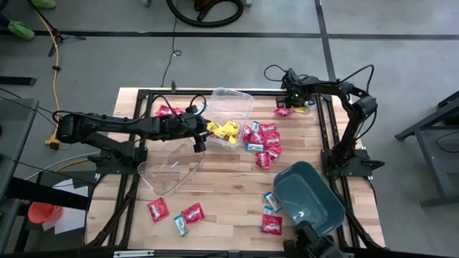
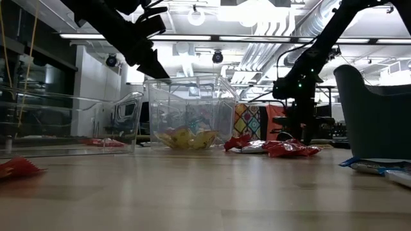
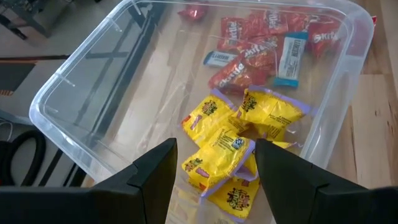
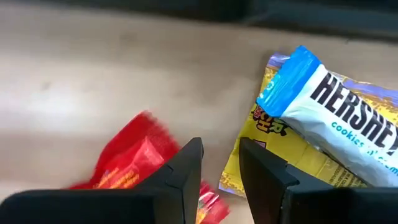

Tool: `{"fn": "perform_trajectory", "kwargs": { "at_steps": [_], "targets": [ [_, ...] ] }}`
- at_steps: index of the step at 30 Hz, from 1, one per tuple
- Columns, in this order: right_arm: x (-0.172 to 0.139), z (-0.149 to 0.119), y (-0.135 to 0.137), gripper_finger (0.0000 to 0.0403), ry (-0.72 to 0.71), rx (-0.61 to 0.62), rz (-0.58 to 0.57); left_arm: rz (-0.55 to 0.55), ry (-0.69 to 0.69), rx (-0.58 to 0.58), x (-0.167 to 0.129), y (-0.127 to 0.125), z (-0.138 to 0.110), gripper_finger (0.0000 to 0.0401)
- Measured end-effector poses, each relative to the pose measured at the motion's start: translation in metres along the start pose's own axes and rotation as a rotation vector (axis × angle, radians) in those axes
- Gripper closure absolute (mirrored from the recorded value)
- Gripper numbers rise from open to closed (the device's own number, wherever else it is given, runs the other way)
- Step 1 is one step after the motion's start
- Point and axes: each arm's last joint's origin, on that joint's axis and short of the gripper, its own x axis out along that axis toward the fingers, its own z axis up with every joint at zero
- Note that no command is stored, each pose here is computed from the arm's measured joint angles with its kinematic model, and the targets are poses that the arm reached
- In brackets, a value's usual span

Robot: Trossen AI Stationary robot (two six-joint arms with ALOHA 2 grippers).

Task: Sort candy
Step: Adjust the candy packs

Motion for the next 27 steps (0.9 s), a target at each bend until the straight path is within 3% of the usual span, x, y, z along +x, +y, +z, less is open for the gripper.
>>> {"fn": "perform_trajectory", "kwargs": {
  "at_steps": [19, 27],
  "targets": [
    [-0.007, -0.042, 0.051, 0.0297, 0.121, -0.260, 0.065, -0.001, 0.004, -0.007, 0.000, 0.000, 0.000, 0.0196],
    [-0.015, -0.051, 0.057, 0.0297, 0.121, -0.336, 0.089, -0.002, 0.005, -0.006, 0.000, 0.000, 0.000, 0.0196]
  ]
}}
